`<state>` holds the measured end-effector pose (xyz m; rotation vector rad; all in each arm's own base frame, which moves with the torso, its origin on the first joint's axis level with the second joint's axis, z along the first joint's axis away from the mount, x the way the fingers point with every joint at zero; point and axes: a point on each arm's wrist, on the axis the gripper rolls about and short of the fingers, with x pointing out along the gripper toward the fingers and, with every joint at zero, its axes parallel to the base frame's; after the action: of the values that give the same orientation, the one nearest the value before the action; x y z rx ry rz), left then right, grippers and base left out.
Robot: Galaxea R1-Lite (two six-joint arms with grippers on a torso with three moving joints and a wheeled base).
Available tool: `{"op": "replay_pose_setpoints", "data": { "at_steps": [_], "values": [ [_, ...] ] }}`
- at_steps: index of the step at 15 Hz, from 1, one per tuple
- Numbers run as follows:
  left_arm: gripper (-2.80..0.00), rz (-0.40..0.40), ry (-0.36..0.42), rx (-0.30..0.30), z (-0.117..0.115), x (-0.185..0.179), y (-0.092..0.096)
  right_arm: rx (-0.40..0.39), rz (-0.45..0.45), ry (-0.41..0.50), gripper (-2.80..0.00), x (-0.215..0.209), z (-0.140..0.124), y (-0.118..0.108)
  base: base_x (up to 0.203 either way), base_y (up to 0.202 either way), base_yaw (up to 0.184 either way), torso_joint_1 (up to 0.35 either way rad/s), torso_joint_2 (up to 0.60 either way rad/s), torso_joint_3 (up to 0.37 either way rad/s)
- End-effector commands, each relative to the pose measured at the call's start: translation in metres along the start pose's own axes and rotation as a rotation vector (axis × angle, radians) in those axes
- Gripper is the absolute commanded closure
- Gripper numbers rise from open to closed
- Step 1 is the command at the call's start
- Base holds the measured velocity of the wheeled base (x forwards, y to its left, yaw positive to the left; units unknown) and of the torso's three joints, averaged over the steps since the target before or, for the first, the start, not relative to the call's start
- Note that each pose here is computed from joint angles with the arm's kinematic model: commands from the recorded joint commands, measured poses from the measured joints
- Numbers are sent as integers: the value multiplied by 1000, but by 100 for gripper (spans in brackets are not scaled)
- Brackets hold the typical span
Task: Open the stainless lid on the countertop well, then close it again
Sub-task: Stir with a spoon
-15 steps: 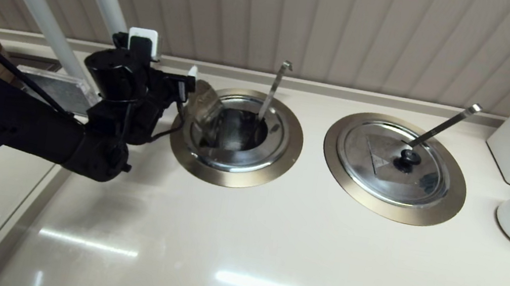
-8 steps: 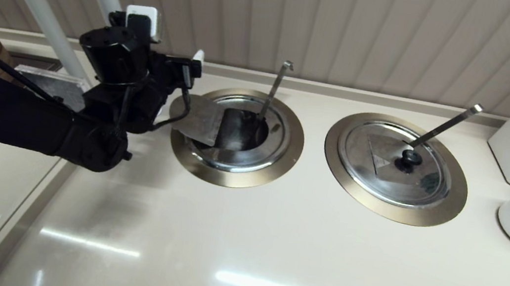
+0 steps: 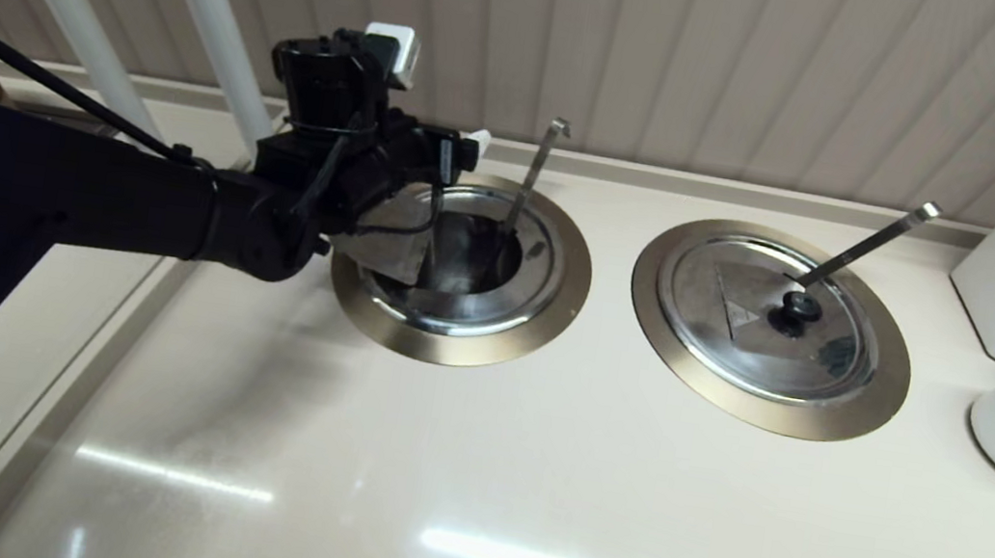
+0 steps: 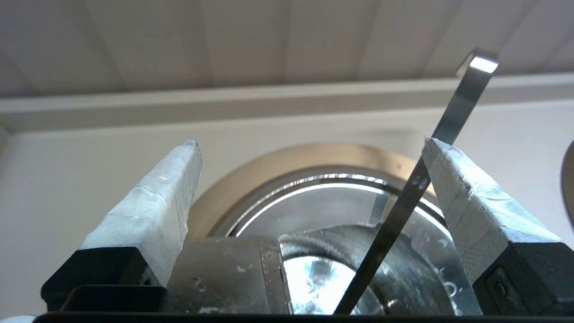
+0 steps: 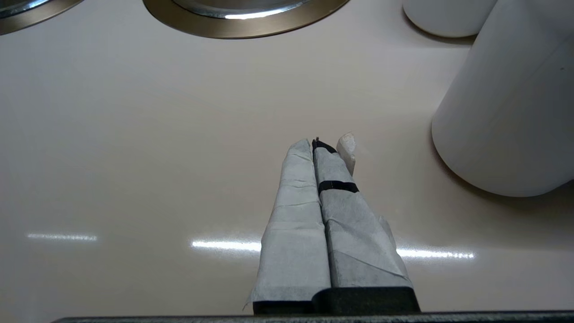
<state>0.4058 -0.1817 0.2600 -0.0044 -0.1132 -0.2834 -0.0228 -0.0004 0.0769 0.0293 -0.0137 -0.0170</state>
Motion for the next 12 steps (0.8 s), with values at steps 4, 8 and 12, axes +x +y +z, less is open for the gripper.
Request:
{"op": "replay_pose_setpoints", "data": {
  "at_steps": [4,8,12],
  "values": [
    [-280,-144,139,15,-37,20,-13,0,0,4,0,0,-1,0,0,0,0,0,0,0],
    [-280,-176,138,12,-52,33,-17,0,-1,4,0,0,-1,0,0,0,0,0,0,0],
    [-280,-192,107,-4,-64,47,-27,0,0,4,0,0,-1,0,0,0,0,0,0,0]
  ]
}}
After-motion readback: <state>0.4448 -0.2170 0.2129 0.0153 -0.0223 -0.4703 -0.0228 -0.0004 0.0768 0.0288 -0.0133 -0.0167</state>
